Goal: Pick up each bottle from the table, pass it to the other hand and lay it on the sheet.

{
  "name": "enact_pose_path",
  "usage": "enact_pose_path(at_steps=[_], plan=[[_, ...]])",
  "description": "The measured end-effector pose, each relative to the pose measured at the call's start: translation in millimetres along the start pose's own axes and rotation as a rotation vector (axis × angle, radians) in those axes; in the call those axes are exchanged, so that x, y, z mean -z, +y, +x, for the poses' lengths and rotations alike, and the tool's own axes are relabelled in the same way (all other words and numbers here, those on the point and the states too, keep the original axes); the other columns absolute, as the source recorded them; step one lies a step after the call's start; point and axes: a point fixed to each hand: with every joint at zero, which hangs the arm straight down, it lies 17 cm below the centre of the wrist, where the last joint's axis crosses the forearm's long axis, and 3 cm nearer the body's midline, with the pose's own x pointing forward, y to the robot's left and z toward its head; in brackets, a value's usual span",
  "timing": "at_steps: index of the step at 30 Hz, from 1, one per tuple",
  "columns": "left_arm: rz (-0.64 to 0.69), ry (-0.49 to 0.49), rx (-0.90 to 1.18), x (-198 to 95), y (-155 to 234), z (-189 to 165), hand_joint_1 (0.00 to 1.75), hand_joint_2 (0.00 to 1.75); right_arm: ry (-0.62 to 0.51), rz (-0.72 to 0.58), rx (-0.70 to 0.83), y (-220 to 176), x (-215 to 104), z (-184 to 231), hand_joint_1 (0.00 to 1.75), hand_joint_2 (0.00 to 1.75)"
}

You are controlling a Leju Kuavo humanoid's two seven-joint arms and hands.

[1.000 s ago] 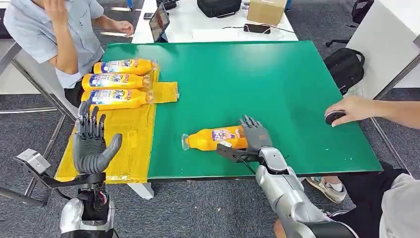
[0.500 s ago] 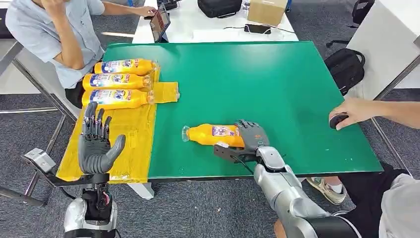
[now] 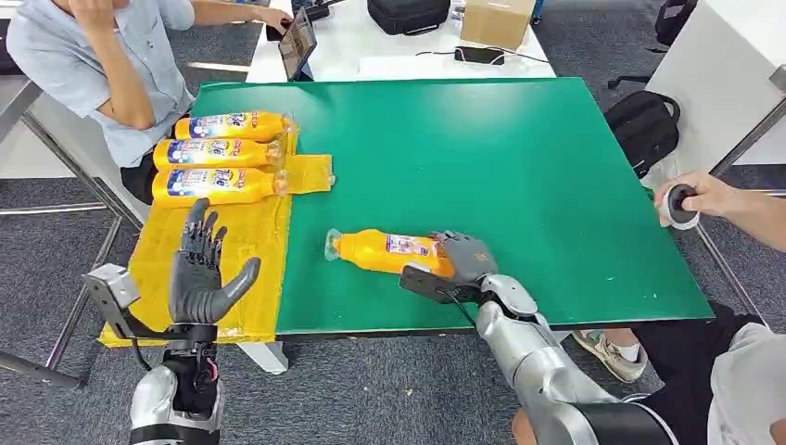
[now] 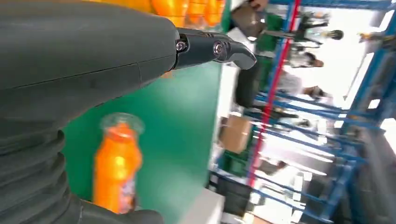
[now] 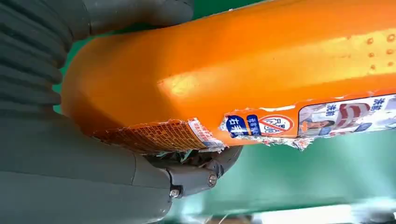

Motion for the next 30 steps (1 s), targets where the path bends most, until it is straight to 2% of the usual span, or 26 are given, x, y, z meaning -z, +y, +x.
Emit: enact_pose_path(at_steps=[5, 7, 12, 16, 18, 20, 25, 30], plan=[[0.009, 0.075, 0.082, -8, 0, -29, 0.0, 1.75, -0.115, -0.119, 0.31, -6, -6, 36, 1.75, 1.75], [-0.004, 0.093, 0.102, -11, -3, -35, 0.0, 1.75, -0.172, -0.188, 0.441, -21, -10, 55, 1.75, 1.75], [-0.048, 0.107, 0.095, -19, -16, -42, 0.0, 1.75, -0.255, -0.311, 0.586, -56, -19, 81, 1.75, 1.75], [-0.128, 0.109, 0.027, -41, -38, -47, 0.0, 1.75, -0.331, -0.484, 0.724, -98, -47, 92, 1.75, 1.75], [-0.164, 0.112, -0.002, -54, -49, -49, 0.0, 1.75, -0.363, -0.526, 0.755, -110, -60, 98, 1.75, 1.75], [-0.21, 0.109, -0.026, -65, -61, -48, 0.0, 1.75, -0.404, -0.509, 0.742, -110, -69, 114, 1.75, 1.75], [-0.301, 0.1, -0.061, -80, -90, -45, 0.0, 1.75, -0.493, -0.392, 0.644, -80, -74, 162, 1.75, 1.75], [-0.323, 0.094, -0.089, -82, -103, -42, 0.0, 1.75, -0.59, -0.299, 0.586, -51, -81, 209, 1.75, 1.75]])
